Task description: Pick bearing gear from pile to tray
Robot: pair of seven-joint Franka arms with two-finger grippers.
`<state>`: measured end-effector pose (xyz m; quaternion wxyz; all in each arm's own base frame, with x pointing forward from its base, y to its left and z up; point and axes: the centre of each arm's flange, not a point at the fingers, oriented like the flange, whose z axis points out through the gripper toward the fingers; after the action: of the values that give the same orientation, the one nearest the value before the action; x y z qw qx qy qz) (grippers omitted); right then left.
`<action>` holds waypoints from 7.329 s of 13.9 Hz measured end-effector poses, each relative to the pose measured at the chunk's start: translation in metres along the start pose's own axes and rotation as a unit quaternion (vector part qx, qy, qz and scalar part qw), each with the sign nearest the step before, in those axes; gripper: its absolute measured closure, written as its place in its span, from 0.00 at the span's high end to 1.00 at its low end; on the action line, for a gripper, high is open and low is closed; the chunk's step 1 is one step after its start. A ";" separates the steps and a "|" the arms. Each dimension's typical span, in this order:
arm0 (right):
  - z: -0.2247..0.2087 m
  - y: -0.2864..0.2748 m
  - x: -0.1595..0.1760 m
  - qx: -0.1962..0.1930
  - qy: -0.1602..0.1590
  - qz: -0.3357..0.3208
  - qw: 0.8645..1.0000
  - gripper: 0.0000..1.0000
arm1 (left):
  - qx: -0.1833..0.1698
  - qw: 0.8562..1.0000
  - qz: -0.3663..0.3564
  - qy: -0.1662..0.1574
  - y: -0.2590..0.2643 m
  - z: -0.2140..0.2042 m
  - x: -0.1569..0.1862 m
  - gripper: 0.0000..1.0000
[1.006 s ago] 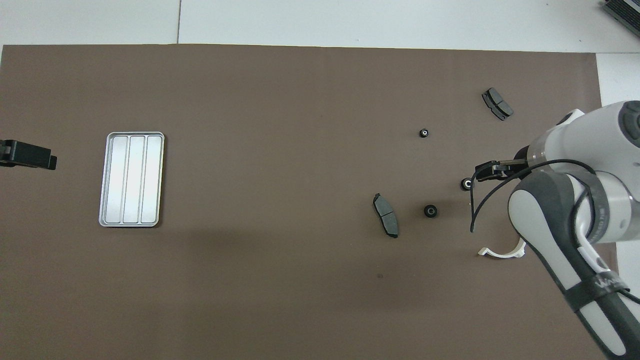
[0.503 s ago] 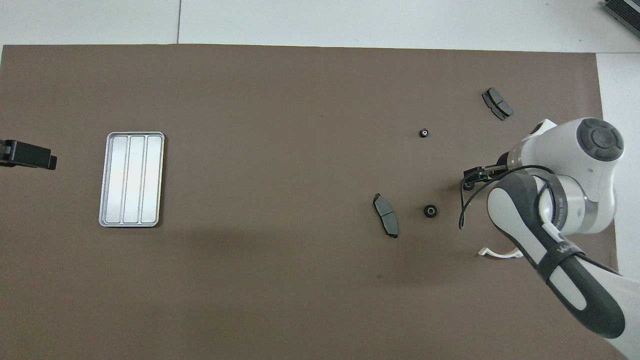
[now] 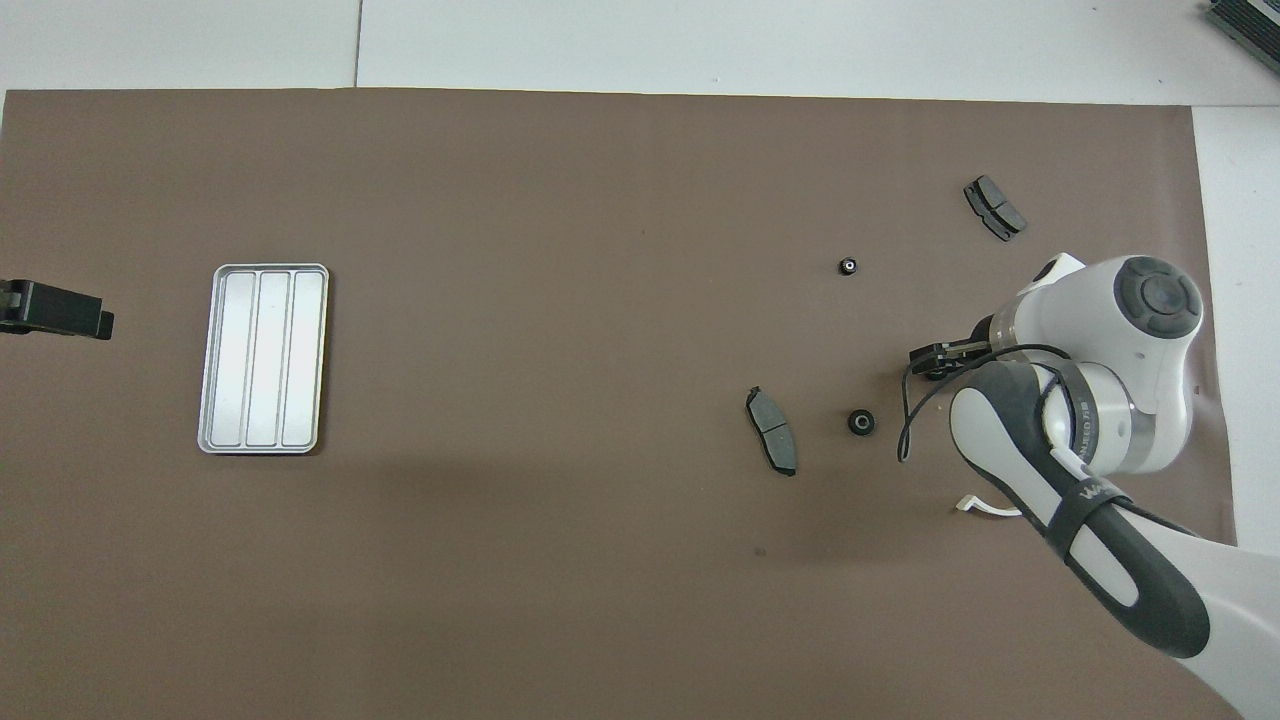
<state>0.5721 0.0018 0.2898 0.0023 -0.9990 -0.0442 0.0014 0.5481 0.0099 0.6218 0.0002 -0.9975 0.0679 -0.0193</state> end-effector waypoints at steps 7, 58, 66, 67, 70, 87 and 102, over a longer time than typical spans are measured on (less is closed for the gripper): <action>0.007 -0.014 -0.005 0.000 0.006 -0.004 1.000 0.67 | 0.000 1.000 0.000 0.000 0.000 0.000 0.000 1.00; -0.044 -0.209 0.002 -0.022 0.030 0.098 0.995 1.00 | -0.036 0.988 -0.153 -0.012 0.333 0.207 0.050 1.00; -0.018 -0.148 -0.046 -0.031 0.004 0.052 0.998 1.00 | -0.044 0.988 -0.150 0.003 0.390 0.279 0.055 1.00; -0.013 -0.142 -0.049 -0.030 0.005 0.047 0.998 1.00 | -0.043 0.988 -0.148 0.002 0.391 0.288 0.051 1.00; 0.000 -0.134 -0.058 -0.024 0.012 0.044 0.999 1.00 | -0.039 0.990 -0.139 -0.002 0.398 0.316 0.032 0.96; 0.004 -0.130 -0.070 -0.016 0.031 0.048 0.998 0.52 | -0.024 0.994 -0.105 0.013 0.411 0.326 0.013 0.58; -0.024 -0.134 -0.047 -0.008 0.067 0.049 0.997 0.35 | -0.012 0.996 -0.086 0.025 0.413 0.324 0.012 0.42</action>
<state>0.5132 0.1312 0.3147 -0.0025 -0.9978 0.0049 -0.0660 0.5170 -0.4017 0.2978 -0.0147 -0.9988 -0.0184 -0.0436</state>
